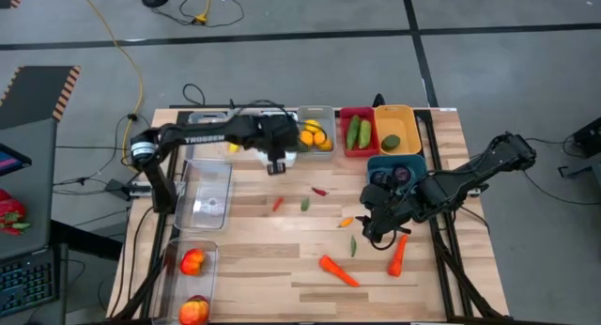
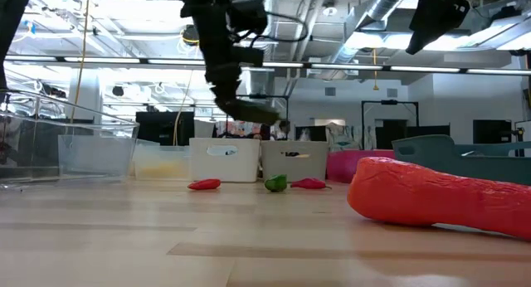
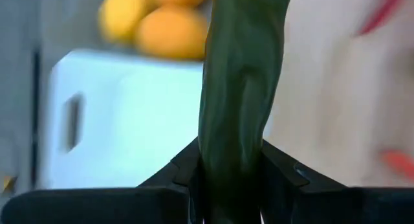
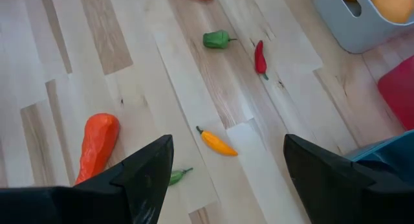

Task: Sort produce into baskets
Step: Put the bottom left green chili pepper into the white bin

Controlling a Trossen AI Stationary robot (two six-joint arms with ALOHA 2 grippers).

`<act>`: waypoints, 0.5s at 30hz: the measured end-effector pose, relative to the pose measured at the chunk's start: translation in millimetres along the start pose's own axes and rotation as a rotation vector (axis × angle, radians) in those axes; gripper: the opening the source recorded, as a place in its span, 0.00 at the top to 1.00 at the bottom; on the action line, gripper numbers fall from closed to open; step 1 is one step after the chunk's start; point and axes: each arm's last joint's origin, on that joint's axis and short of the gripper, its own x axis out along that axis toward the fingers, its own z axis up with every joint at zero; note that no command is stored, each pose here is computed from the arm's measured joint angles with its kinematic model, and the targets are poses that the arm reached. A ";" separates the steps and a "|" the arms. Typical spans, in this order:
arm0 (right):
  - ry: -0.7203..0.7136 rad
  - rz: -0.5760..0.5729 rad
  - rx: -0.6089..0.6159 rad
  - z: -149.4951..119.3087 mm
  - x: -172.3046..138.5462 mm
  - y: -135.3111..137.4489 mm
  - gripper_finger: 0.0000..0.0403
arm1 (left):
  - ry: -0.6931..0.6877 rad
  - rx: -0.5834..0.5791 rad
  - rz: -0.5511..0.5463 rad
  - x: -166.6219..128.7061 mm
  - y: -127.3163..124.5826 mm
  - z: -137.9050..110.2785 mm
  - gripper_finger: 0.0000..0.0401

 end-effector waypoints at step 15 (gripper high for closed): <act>0.000 -0.001 0.002 0.3 0.1 -0.3 0.21 | 0.098 -0.148 0.083 9.6 53.8 -23.6 0.78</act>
